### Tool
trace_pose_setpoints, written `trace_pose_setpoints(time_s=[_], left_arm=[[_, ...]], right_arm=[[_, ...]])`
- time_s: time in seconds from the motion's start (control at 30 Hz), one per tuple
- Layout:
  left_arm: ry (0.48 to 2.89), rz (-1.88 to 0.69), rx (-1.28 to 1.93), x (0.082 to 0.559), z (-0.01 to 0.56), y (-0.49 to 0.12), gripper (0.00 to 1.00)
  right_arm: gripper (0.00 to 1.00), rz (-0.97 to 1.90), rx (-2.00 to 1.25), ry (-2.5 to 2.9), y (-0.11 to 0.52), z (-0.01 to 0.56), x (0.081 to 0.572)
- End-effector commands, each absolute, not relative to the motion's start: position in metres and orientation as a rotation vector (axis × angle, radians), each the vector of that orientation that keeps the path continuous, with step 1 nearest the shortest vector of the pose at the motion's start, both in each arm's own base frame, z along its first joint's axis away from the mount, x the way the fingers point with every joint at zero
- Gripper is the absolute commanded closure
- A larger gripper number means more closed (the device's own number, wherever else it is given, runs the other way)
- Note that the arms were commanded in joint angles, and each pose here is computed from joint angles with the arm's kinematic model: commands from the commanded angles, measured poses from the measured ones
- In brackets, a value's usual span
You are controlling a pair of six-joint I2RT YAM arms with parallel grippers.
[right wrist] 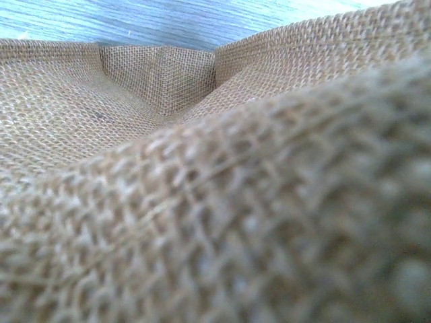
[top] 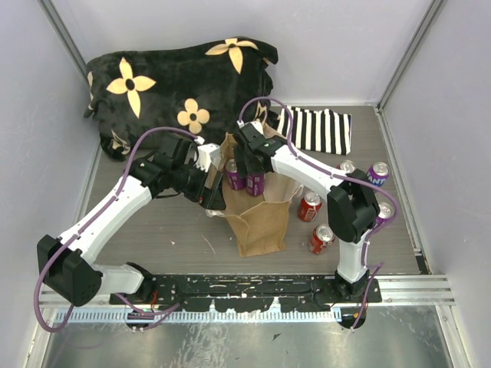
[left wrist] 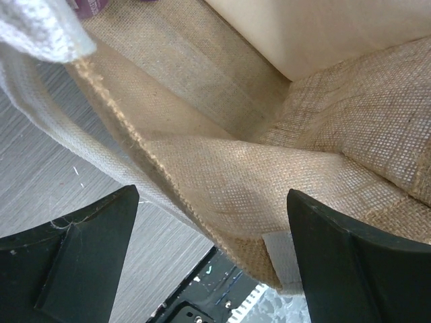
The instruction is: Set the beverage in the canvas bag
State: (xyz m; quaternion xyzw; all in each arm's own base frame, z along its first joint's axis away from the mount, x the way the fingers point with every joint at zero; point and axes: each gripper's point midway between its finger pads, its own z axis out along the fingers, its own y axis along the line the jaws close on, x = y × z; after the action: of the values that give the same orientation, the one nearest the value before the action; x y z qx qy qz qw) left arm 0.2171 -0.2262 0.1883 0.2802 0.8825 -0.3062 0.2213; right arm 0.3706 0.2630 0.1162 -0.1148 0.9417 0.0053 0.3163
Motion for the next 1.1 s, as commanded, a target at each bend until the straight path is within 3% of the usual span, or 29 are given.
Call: trace_pose_setpoints(time_s=[0.0, 1.07], left_arm=[[2.399, -0.809, 0.867, 0.222, 0.189, -0.226, 0.02], [2.29, -0.77, 0.848, 0.263, 0.223, -0.244, 0.02]], right_arm=[[0.18, 0.018, -0.304, 2.477, 0.27, 0.124, 0.375], [0.18, 0.067, -0.363, 2.537, 0.264, 0.131, 0.344]])
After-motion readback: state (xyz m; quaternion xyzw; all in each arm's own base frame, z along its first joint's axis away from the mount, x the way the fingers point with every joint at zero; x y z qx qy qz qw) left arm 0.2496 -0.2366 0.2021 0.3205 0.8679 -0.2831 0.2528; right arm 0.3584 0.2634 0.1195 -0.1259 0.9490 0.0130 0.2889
